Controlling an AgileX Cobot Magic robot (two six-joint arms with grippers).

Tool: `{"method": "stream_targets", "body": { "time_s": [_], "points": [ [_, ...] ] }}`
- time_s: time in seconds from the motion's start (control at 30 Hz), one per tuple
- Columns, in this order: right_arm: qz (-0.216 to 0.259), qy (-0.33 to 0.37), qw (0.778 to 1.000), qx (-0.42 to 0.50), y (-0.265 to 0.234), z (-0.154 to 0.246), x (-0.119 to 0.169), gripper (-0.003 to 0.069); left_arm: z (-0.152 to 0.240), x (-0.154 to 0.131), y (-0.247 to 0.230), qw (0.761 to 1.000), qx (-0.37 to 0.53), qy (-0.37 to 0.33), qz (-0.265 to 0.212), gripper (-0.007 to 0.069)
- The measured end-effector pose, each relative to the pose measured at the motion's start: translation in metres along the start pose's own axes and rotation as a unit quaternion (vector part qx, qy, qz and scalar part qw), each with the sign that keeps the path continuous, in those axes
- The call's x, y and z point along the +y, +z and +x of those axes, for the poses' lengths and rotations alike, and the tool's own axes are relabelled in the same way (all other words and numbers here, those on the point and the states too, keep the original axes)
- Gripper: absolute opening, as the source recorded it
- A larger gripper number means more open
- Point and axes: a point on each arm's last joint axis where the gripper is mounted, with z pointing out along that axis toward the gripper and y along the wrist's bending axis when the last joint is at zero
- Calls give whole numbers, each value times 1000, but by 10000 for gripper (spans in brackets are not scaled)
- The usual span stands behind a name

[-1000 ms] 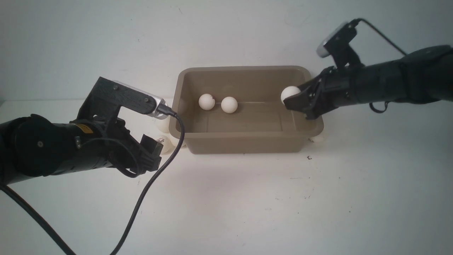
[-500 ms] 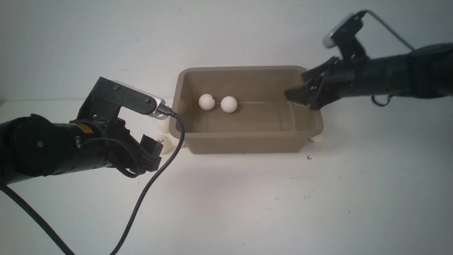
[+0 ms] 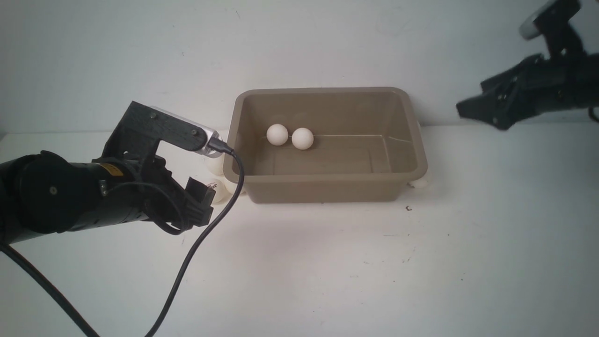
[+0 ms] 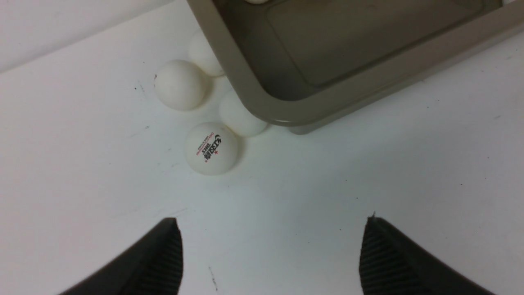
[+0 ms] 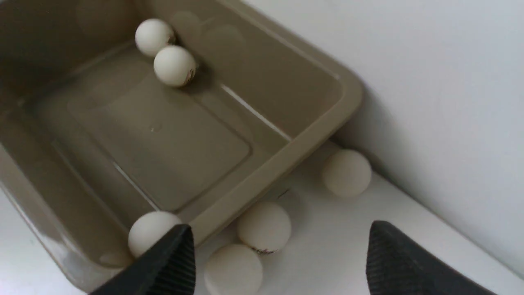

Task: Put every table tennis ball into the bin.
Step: Use the right arm to clamp the table tennis ball closest to it

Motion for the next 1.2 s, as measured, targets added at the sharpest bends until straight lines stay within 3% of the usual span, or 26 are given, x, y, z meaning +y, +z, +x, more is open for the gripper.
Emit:
{"method": "stream_targets", "body": {
  "time_s": [0.3, 0.77, 1.2],
  "points": [
    [-40, -4, 998, 43, 44, 47, -5, 509, 0, 0, 0, 1000, -1, 0, -1, 520],
    [-70, 3, 997, 40, 80, 64, 7, 509, 0, 0, 0, 1000, -2, 0, -1, 520],
    [-50, 9, 998, 35, 92, 68, 6, 510, 0, 0, 0, 1000, -2, 1, -1, 520]
  ]
}}
